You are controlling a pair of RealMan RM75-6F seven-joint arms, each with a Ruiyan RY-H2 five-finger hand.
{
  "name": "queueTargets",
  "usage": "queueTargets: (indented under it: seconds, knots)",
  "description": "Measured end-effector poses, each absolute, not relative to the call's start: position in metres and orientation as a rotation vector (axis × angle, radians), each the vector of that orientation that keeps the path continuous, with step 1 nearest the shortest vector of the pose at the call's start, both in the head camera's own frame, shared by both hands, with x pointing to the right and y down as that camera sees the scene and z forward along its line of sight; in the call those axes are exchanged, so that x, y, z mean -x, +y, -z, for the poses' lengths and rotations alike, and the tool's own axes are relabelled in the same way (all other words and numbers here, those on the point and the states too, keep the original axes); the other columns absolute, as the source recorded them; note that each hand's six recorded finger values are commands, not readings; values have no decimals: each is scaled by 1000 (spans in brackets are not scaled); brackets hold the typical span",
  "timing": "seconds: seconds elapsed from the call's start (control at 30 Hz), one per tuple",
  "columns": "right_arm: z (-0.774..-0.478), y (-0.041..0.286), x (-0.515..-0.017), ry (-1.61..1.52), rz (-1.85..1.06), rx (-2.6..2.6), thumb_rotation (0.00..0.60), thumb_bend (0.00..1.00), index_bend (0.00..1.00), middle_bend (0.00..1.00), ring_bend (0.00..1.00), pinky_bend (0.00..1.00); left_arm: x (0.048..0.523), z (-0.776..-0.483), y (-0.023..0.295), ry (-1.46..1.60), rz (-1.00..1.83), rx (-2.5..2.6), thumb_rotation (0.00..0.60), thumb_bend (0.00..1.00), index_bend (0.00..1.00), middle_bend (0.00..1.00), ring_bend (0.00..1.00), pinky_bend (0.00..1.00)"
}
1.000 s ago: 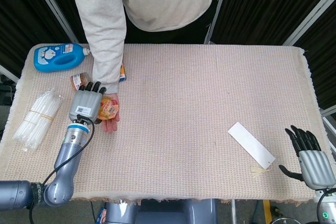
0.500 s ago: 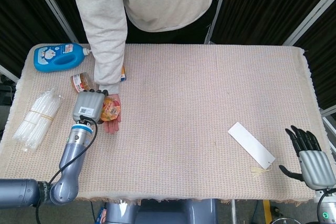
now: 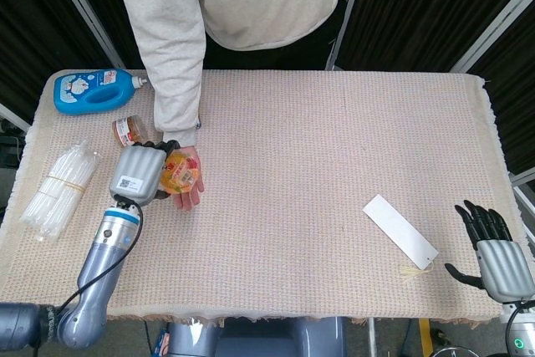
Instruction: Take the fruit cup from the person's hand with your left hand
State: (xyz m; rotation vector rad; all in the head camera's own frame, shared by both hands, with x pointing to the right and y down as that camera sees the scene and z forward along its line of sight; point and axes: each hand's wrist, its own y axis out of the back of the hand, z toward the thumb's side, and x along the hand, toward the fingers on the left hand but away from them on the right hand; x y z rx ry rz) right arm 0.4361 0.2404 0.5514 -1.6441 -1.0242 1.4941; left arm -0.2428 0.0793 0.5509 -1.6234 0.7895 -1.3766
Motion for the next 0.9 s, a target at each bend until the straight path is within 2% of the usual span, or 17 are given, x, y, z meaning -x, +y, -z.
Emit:
queueTargets:
  seconds: [0.2,0.37,0.43,0.6,0.9]
  knots:
    - [-552,240,-435,-1023,-1495,1642,600,98,57,0,0,0,270,-539,108,760,1337,1642,600,499,746,512,458,491]
    - [-552,241,-435,-1024,-1497,1639,600,96,58,0,0,0,300,-546,147,694,1364,1702,600,500,746,509,457,487]
    - [-552,241,-435,-1026,-1498,1638,600,97,57,0,0,0,314,-555,164,657,1393,1721,600,500,744,505,454,484]
    - [-551,241,-435,-1027,-1500,1635,600,97,57,0,0,0,333,-584,182,573,1445,1728,600,500,728,472,421,466]
    - [-552,240,-436,-1029,-1499,1637,600,97,57,0,0,0,322,-637,194,511,1488,1761,600,500,645,375,359,439]
